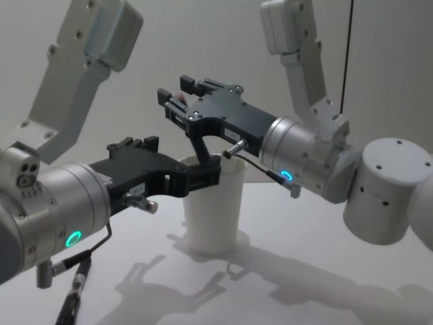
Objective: Place the pen into the pen holder.
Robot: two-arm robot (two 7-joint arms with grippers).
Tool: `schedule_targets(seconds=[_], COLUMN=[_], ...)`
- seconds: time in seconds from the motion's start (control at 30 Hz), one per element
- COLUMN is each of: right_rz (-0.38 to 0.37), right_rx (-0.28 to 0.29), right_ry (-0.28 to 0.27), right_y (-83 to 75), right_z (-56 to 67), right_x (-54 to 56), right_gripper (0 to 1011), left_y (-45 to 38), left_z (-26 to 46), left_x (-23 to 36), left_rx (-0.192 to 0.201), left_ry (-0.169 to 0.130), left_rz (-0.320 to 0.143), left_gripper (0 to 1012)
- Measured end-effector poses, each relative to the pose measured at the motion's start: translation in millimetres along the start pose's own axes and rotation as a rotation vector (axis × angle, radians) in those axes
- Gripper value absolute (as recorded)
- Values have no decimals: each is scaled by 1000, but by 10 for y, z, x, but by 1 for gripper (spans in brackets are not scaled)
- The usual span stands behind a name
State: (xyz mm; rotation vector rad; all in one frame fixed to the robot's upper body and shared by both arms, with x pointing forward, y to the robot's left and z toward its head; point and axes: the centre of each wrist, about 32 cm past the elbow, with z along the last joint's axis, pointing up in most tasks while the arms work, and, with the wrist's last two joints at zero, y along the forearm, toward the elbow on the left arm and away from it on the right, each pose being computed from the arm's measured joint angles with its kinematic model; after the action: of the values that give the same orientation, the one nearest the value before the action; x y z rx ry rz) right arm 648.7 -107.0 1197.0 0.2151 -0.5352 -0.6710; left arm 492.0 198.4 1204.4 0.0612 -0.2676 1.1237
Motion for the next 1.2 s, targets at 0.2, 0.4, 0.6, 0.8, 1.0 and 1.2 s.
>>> schedule_targets(seconds=[0.2, 0.4, 0.6, 0.8, 1.0, 1.2], right_rz=[-2, -2, -3, -16, -55, -111], right_rx=[0, 2, 7, 11, 15, 12], right_ry=[-2, -4, -6, -8, -14, -20], right_y=[-2, 0, -2, -23, -91, -189], right_z=[-4, -2, 11, 40, 109, 198], right_x=[6, 9, 14, 10, -17, -57], right_gripper=[585, 781, 946, 1001, 1001, 1002], left_y=[0, 0, 0, 0, 0, 0], left_z=[0, 0, 0, 0, 0, 0], left_x=[0, 0, 0, 0, 0, 0], left_rx=[0, 0, 0, 0, 0, 0], left_ry=[0, 0, 0, 0, 0, 0], left_rz=[0, 0, 0, 0, 0, 0], left_gripper=[1004, 1004, 1004, 1004, 1004, 1004])
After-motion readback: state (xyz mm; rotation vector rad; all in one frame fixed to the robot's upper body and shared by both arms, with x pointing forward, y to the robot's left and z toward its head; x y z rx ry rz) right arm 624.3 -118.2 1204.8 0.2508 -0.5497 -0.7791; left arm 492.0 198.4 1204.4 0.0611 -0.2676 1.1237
